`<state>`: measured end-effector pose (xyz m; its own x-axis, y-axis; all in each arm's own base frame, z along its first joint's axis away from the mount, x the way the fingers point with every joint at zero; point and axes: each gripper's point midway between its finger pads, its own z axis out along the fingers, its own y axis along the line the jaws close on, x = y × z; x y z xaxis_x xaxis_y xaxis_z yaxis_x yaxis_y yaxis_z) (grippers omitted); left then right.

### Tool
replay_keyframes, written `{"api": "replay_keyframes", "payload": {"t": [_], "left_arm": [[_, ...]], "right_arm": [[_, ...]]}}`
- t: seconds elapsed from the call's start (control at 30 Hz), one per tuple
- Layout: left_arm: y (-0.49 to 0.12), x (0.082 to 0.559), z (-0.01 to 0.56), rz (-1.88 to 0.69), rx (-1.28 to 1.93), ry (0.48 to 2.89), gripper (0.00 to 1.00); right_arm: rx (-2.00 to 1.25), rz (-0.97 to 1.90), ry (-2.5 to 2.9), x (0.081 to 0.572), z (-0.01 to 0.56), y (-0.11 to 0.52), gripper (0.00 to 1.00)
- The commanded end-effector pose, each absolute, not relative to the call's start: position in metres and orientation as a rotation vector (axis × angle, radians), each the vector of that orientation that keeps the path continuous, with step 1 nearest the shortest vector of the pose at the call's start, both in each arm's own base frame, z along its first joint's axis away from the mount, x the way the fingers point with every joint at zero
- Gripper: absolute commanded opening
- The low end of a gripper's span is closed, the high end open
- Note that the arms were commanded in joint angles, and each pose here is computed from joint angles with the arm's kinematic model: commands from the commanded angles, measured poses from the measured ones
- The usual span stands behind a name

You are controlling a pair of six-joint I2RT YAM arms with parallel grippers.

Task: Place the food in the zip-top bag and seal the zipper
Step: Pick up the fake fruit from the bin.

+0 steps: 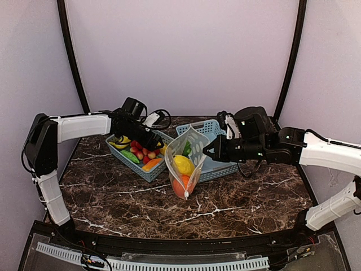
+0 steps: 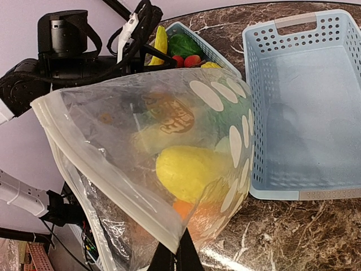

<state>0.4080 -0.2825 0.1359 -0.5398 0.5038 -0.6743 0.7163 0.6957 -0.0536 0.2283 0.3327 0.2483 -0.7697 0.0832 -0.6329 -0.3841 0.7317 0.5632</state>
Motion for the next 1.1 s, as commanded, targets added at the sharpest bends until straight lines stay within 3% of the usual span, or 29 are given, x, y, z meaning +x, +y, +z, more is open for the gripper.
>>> {"api": "replay_keyframes", "payload": {"t": [0.0,0.33,0.83,1.07], "left_arm": [[-0.283,0.429,0.142,-0.359,0.946,2.207,0.74],[-0.272,0.452,0.124,-0.217,0.919,2.218,0.6],[-0.267,0.458,0.095,-0.168,0.938,2.271,0.3],[-0.265,0.459,0.088,-0.135,0.982,2.263,0.26]], "right_arm": [[-0.205,0.937,2.232,0.233,0.261,0.328,0.0],[-0.21,0.943,2.232,0.232,0.262,0.329,0.0],[-0.206,0.941,2.237,0.232,0.26,0.328,0.0],[-0.204,0.94,2.237,0.232,0.26,0.327,0.0]]}}
